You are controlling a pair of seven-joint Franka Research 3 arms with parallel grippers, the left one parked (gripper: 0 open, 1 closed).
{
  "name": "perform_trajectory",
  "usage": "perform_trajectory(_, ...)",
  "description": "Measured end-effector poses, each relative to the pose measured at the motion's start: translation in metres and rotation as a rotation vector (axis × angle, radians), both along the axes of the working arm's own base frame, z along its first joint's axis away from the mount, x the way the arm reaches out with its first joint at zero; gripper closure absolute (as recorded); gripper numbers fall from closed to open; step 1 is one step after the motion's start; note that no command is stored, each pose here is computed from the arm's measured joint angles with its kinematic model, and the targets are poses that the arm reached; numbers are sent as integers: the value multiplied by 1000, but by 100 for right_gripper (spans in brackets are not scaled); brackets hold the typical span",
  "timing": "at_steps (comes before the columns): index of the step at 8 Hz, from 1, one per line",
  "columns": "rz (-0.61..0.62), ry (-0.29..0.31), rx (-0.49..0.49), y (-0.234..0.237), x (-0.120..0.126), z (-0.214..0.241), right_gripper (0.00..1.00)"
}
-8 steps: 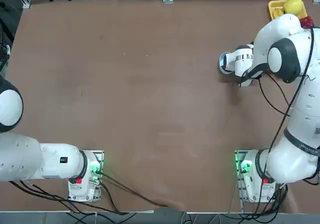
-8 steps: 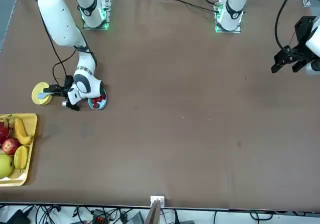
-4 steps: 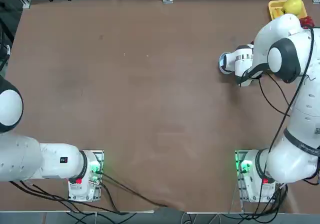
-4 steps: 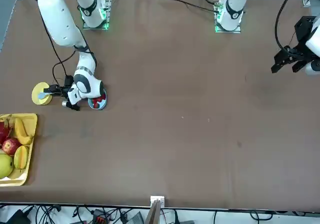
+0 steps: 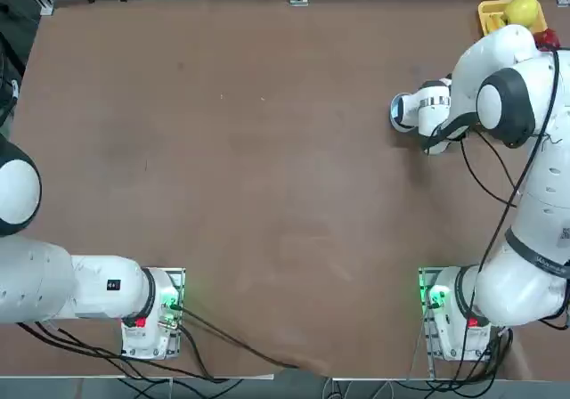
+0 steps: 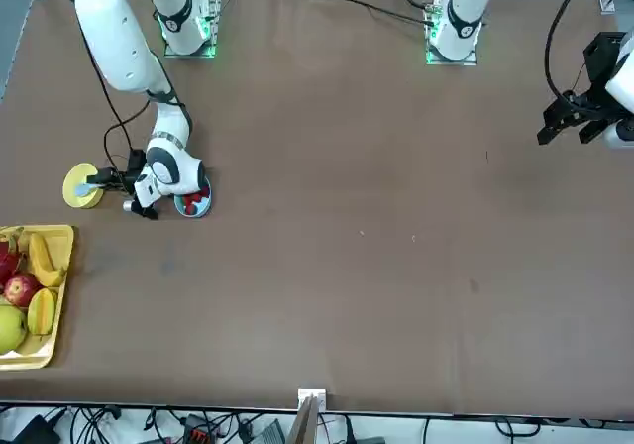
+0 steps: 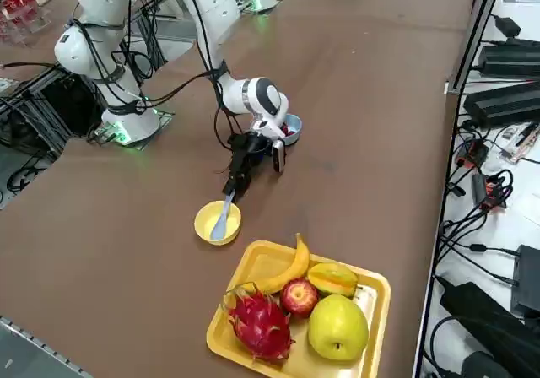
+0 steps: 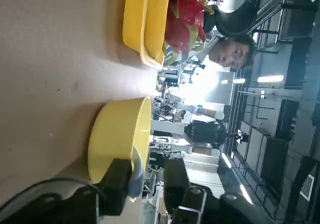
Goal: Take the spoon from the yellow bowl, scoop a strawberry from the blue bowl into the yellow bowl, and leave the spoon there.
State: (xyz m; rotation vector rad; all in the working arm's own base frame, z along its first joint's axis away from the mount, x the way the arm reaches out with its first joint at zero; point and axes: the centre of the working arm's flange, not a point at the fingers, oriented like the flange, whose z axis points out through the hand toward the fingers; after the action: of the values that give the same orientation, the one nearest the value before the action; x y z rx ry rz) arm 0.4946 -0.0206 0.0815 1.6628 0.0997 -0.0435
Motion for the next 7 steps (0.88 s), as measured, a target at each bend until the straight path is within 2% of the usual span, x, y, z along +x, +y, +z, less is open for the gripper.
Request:
perform_trajectory(2, 1, -2, 1, 1, 0, 0, 81)
perform_trajectory(4, 2, -6, 2, 2, 1, 1, 88)
perform_trajectory(7, -8, -40, -28, 2, 13, 12, 88)
